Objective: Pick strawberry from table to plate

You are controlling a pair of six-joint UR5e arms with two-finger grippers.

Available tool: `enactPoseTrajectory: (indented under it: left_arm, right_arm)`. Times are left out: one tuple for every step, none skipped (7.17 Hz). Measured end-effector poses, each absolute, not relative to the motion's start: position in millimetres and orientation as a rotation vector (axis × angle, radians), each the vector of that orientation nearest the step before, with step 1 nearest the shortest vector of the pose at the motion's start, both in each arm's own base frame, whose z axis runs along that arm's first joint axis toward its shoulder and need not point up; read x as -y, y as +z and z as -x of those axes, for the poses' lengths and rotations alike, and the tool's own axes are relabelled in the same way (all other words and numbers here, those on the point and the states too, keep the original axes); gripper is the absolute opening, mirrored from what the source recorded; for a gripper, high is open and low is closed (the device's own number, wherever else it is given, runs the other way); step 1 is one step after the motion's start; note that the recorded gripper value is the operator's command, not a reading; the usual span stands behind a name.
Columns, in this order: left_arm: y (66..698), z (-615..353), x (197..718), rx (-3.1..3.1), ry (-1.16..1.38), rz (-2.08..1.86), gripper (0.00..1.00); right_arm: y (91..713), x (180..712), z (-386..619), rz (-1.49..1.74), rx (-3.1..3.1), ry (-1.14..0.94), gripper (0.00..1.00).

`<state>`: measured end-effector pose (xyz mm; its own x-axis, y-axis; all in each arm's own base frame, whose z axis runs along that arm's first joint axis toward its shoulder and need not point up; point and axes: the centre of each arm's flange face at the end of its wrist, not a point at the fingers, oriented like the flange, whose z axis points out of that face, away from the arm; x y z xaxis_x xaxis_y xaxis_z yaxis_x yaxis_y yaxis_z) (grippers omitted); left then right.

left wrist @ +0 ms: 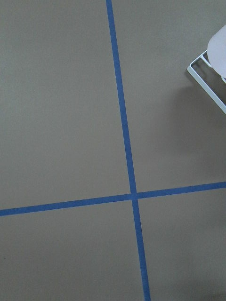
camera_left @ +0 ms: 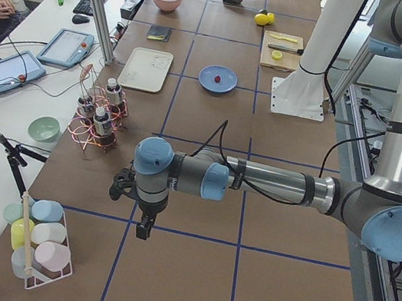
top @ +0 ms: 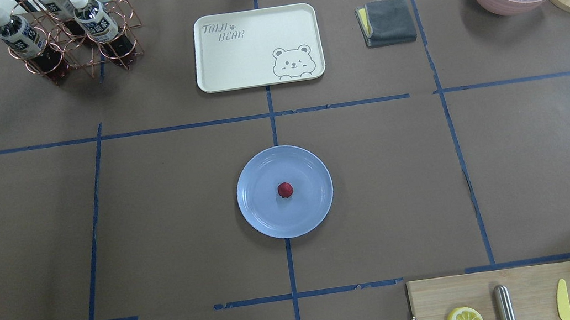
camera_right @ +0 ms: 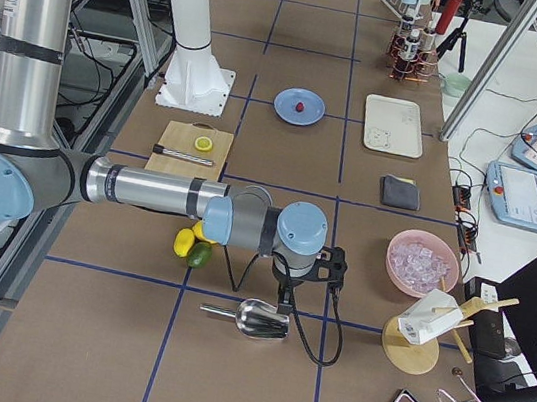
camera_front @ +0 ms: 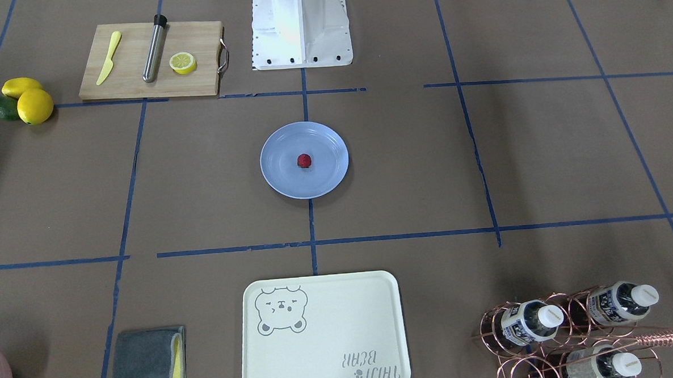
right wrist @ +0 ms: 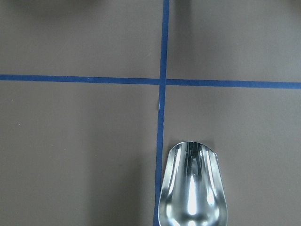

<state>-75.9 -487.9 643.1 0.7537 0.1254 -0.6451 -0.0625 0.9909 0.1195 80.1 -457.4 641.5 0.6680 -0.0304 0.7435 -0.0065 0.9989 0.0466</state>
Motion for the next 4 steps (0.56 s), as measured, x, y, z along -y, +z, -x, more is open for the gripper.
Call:
enactPoseTrajectory:
  left_arm:
    - [642.9, 76.0, 488.0, -0.709, 0.103, -0.093, 1.00]
    - [642.8, 76.0, 488.0, -0.709, 0.103, -0.094, 1.00]
    - [642.8, 76.0, 488.0, -0.709, 0.103, -0.094, 1.00]
    - [642.7, 76.3, 488.0, -0.709, 0.103, -0.094, 1.00]
  right_arm:
    - [640.8, 457.6, -80.1, -0.048, 0.839, -0.014, 1.00]
    - [640.4, 457.7, -80.1, -0.048, 0.839, -0.013, 1.00]
    - [640.0, 458.0, -80.1, -0.049, 0.839, -0.013, 1.00]
    - [639.5, 458.1, -80.1, -0.049, 0.839, -0.012, 1.00]
